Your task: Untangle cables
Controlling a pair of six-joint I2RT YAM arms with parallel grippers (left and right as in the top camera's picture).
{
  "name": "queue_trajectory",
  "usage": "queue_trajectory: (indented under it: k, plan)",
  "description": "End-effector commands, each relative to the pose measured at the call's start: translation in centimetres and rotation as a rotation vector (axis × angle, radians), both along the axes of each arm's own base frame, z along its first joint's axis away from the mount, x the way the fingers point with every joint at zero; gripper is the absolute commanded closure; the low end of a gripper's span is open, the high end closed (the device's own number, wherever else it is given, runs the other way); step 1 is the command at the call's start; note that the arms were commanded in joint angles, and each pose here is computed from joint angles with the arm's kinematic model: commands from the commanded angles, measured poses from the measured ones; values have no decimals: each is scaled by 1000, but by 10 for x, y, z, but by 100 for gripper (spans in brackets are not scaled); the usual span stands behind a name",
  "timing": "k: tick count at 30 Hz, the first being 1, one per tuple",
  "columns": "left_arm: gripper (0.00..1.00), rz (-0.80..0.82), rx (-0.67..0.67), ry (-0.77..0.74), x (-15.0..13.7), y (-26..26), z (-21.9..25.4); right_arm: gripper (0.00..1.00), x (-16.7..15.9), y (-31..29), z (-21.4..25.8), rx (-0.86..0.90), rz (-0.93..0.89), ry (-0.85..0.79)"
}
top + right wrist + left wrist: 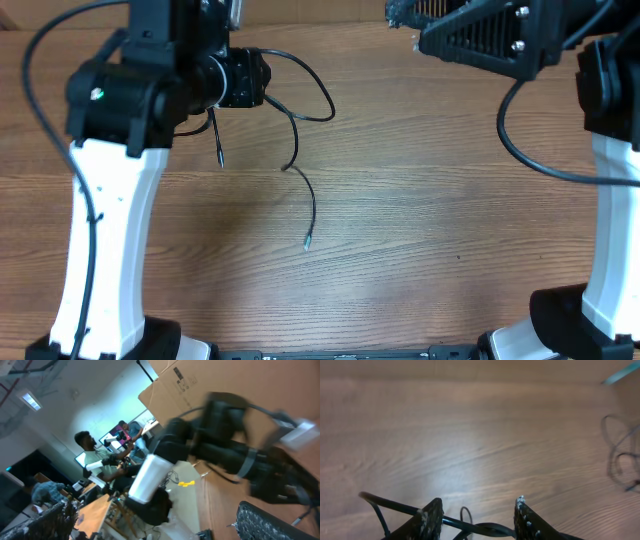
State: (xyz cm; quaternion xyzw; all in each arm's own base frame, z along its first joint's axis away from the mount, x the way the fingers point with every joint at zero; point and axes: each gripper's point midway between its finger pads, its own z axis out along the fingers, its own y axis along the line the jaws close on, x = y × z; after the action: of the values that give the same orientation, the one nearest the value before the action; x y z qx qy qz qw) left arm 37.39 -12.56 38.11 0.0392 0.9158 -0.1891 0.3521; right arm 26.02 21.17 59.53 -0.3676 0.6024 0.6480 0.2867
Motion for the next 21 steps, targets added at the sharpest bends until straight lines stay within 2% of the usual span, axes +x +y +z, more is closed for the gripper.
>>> queue_trajectory:
  k: [1, 6, 9, 12, 16, 21]
  plan:
    - [96, -32, -58, -100, -19, -3, 43, 0, 16, 2, -11, 3, 8, -46]
    - [96, -84, -108, -123, -36, -10, 64, 0, 63, 4, -27, 11, -156, 26]
    - [96, -105, -127, -129, -43, -13, 72, 0, 108, -3, -50, -29, -405, 89]
    - [96, -102, -126, -140, -47, -11, 77, 0, 141, -18, -83, -141, -642, 118]
    - [96, -78, -124, -166, -43, -8, 83, 0, 152, -30, -122, -287, -783, 187]
    - [96, -45, -163, -198, -36, -9, 94, 0, 139, -23, -160, -469, -798, 187]
